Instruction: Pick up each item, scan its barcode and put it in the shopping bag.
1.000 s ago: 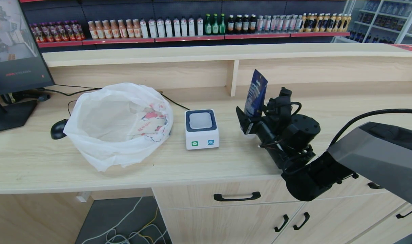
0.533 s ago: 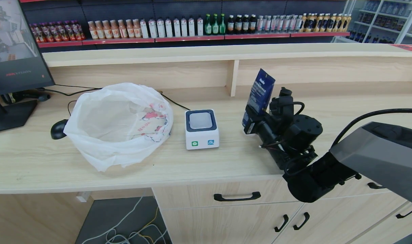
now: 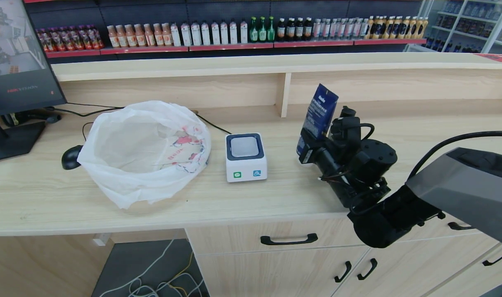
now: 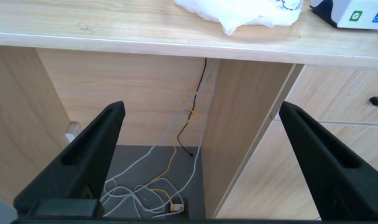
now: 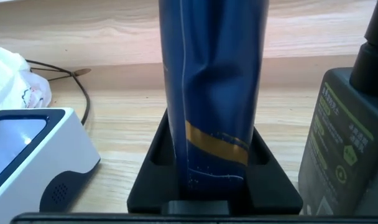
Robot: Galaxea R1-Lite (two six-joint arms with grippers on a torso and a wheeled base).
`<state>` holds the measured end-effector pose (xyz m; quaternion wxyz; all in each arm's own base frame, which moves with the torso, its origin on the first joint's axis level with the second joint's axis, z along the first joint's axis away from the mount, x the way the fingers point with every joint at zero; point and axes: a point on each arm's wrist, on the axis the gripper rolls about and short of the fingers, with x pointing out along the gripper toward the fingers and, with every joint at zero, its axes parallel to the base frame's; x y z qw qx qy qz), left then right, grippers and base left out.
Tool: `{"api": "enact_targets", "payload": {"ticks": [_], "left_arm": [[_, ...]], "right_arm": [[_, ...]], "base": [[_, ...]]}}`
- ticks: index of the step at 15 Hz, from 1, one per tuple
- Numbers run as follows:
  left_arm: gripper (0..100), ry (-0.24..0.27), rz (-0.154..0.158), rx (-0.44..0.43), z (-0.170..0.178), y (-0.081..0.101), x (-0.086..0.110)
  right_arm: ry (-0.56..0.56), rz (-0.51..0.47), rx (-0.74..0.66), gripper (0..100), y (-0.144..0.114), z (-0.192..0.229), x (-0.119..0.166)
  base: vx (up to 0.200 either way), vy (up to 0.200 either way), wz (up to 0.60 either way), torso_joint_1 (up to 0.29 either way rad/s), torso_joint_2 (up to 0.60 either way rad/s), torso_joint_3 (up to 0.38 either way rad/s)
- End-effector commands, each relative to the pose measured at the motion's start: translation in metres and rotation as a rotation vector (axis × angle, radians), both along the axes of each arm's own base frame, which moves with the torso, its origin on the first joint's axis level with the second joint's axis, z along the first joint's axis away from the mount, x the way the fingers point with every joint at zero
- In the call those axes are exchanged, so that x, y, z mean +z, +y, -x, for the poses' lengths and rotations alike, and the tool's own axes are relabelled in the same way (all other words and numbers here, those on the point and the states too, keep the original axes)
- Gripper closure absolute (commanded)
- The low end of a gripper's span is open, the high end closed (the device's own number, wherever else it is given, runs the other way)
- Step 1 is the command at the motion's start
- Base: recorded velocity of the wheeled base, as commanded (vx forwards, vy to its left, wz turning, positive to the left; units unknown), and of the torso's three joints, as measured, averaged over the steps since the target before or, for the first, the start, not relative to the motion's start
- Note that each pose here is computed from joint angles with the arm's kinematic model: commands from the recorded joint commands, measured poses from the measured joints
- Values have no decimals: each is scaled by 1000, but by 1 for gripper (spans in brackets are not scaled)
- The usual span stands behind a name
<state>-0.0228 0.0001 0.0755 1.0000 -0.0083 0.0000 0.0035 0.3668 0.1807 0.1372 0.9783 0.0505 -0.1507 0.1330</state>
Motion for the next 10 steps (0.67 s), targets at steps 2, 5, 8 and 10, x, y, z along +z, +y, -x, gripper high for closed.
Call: {"api": "enact_targets", "payload": {"ticks": [2,5,8,10], "left_arm": [[0,0,0,1,0,0,0],[0,0,0,1,0,0,0],[0,0,0,1,0,0,0],[0,0,0,1,0,0,0]], "right_arm": [[-32,-14,8,100,-2,8,13],[-44,-20,15,100,-3,18,23],[-56,-25,26,100,-12,43,36],[-46,-19,50,100,-13,63,41]], "base": [[0,0,0,0,0,0],[0,0,0,0,0,0],[0,0,0,0,0,0],[0,0,0,0,0,0]]}}
